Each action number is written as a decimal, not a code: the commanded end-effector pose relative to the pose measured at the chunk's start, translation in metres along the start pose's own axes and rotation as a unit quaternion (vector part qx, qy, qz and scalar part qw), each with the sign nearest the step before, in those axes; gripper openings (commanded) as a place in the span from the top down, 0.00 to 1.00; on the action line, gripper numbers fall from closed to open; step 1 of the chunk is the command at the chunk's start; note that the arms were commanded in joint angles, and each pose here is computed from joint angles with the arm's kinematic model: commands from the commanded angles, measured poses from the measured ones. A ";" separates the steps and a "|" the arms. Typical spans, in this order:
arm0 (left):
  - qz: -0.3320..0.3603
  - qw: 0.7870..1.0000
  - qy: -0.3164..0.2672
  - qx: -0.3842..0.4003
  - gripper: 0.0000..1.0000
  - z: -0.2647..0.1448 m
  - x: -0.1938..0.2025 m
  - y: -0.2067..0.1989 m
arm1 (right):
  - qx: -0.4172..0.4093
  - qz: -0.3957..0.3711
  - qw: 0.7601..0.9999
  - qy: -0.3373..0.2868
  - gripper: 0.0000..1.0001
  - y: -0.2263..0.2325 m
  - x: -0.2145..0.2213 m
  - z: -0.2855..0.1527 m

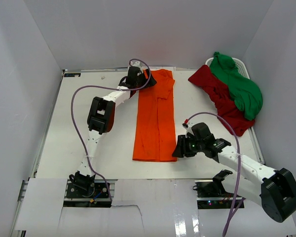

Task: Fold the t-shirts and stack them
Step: Rotate the tshirt 90 degrees, then grab the bottom of the folded rectangular tshirt with both arms

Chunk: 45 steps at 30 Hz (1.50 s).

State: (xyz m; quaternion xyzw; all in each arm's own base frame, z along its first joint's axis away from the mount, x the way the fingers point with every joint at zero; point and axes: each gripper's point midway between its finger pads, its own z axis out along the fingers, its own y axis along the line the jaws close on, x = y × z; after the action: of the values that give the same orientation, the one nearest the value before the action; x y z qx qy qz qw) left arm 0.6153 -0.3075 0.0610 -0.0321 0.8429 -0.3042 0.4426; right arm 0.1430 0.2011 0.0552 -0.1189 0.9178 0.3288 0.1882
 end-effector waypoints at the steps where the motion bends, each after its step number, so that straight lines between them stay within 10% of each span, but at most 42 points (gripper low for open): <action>1: 0.022 0.998 -0.039 0.051 0.11 -0.046 -0.067 -0.089 | 0.010 -0.056 0.995 -0.087 0.49 0.013 -0.056 -0.006; 5: 0.051 0.993 -0.091 0.057 0.09 -0.108 -0.125 -0.146 | 0.039 -0.064 0.987 -0.139 0.45 0.021 -0.094 -0.024; 8: 0.042 0.994 -0.097 0.030 0.09 -0.170 -0.128 -0.153 | 0.040 -0.064 0.986 -0.147 0.71 0.018 -0.094 -0.025; 13: 0.035 0.991 -0.020 -0.125 0.09 -0.254 -0.016 -0.102 | -0.083 -0.058 0.991 -0.090 0.14 0.047 -0.066 -0.015; 22: -0.036 0.960 0.175 -0.216 0.15 -0.347 0.174 -0.007 | -0.018 0.001 0.999 -0.043 0.19 0.015 -0.032 -0.008; 30: -0.074 0.931 0.229 -0.274 0.20 -0.375 0.232 0.035 | 0.011 0.050 0.998 0.023 0.31 -0.003 0.002 0.003; 45: -0.098 0.948 0.214 -0.216 0.21 -0.367 0.234 0.020 | 0.026 0.067 0.997 0.041 0.41 -0.018 0.019 0.019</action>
State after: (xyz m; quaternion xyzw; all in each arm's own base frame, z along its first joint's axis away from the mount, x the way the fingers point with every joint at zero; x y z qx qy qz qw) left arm 0.1932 -0.1781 0.0282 -0.1427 0.9627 -0.1248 0.1932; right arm 0.1361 0.1997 0.0301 -0.0658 0.9340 0.3255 0.1319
